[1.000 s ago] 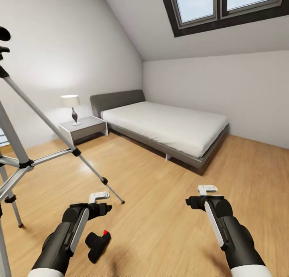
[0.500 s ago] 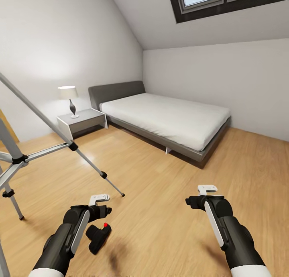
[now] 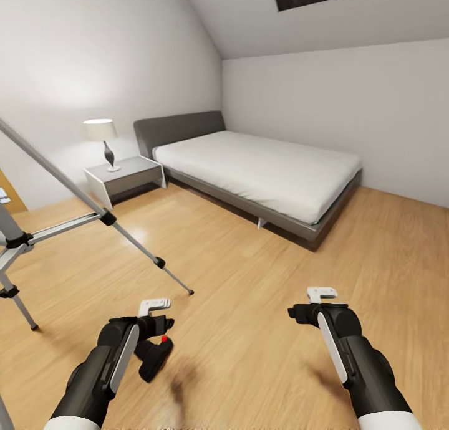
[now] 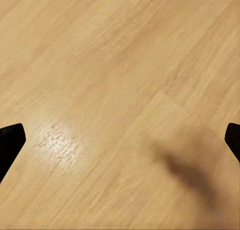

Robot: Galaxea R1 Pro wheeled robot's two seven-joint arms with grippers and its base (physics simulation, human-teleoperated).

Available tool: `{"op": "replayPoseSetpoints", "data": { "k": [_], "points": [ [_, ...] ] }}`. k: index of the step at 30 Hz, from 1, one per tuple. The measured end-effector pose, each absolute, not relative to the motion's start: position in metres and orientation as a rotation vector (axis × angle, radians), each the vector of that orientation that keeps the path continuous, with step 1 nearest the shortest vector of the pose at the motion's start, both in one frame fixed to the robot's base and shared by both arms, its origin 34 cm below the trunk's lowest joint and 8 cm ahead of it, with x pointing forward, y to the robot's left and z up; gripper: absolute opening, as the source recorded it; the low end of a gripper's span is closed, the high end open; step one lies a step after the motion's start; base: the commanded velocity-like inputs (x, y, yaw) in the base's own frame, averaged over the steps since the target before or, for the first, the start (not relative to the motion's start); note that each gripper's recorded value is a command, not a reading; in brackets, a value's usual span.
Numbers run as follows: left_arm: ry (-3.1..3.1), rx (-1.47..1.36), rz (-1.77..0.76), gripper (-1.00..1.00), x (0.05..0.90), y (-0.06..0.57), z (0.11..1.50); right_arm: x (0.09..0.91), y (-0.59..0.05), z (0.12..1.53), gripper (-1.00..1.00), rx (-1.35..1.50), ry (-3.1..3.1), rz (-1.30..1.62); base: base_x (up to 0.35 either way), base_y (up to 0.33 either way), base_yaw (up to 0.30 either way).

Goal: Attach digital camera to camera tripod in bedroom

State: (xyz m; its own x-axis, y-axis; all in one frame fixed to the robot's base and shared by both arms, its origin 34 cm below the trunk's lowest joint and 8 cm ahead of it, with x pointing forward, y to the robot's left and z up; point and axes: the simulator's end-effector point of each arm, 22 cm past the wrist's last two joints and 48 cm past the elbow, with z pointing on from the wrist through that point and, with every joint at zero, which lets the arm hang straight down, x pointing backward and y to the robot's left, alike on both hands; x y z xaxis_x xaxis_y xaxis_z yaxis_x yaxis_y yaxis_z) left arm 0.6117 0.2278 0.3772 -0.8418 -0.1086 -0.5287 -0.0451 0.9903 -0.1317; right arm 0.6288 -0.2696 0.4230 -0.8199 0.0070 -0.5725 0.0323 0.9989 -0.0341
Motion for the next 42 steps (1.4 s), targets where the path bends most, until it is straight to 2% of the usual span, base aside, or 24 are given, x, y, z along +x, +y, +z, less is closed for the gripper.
{"op": "replayPoseSetpoints", "data": {
  "k": [42],
  "points": [
    [2.741, -0.128, -0.154, 1.00, 0.582, 0.225, 0.284, 0.606, -0.269, 0.326, 1.00, 0.028, 2.706, -0.051, 0.000, 0.000, 0.000]
  ]
}}
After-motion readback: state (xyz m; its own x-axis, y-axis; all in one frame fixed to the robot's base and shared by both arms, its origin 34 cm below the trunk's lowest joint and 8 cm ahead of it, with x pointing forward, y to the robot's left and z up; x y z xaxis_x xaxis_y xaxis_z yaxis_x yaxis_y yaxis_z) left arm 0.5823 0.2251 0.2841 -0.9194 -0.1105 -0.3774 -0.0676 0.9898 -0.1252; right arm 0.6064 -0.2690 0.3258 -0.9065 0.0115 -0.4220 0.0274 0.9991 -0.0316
